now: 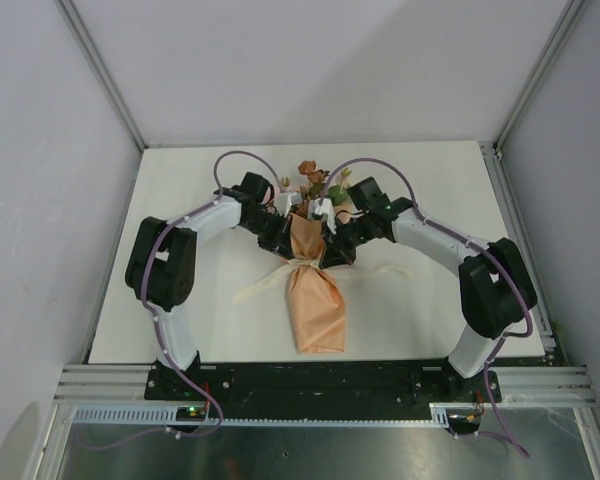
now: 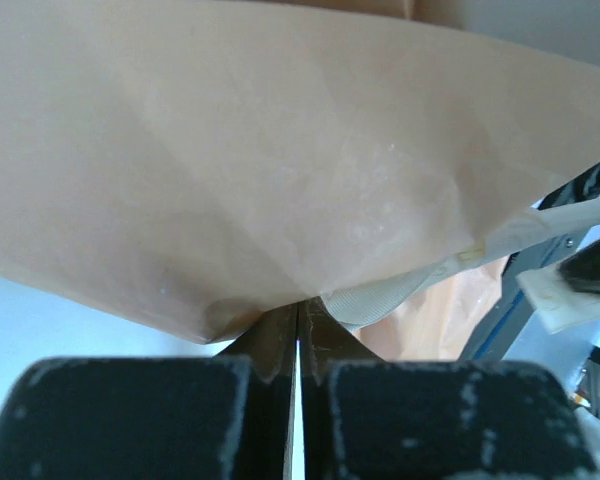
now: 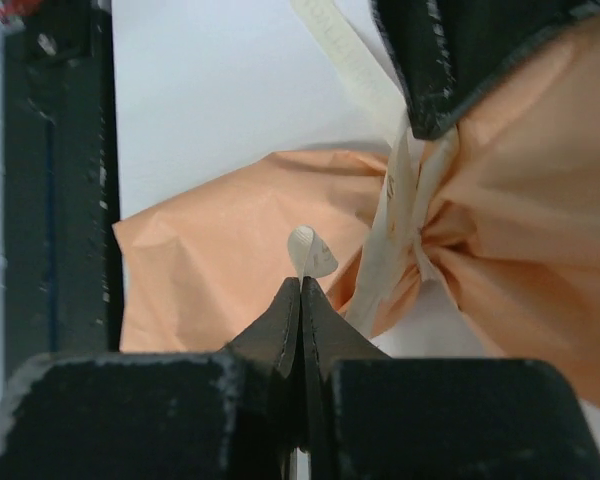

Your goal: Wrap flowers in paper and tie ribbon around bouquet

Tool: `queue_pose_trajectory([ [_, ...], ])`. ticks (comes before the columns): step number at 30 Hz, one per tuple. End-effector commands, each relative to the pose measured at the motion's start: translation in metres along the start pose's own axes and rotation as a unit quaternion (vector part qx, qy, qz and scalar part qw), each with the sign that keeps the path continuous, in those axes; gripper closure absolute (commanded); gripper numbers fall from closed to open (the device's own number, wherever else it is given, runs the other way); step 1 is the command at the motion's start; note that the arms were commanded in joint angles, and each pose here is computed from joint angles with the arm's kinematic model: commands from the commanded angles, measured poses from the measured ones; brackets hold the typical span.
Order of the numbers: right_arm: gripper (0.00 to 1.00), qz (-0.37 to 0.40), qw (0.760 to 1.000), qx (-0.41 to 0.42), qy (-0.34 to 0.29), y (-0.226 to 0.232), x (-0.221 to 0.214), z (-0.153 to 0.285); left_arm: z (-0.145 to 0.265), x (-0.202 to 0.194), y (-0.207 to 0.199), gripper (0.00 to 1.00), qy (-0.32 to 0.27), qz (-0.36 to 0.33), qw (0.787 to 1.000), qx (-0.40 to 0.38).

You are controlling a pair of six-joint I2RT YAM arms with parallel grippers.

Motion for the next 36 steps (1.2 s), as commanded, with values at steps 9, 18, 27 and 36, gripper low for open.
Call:
queue_pose_trajectory([
  [9, 1.0, -0.299, 0.95, 0.031, -0.084, -0.014, -0.014, 0.02, 0.028, -0.004, 0.015, 1.0, -0.02, -0.062, 0.995, 0.079],
  [18, 1.0, -0.37, 0.927, 0.022, -0.06, -0.017, -0.041, 0.019, 0.048, -0.015, 0.044, 1.0, -0.022, -0.063, 0.987, 0.144],
  [27, 1.0, -0.496, 0.867, -0.01, -0.039, -0.033, -0.085, 0.026, 0.056, -0.017, 0.08, 1.0, 0.0, -0.067, 0.971, 0.231],
  [36, 1.0, -0.544, 0.837, -0.061, 0.003, -0.028, -0.127, 0.036, 0.065, -0.021, 0.108, 1.0, 0.014, -0.047, 0.96, 0.276],
])
Point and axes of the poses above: each gripper's point midway between its finger pads, its own z axis back along the fingers, its own y axis along the line the jaws close on, x = y × z, the point moved 4 cm from there along z, back along the fingers, and after that the axes turned 3 degrees about z, right-handed, at the moved point
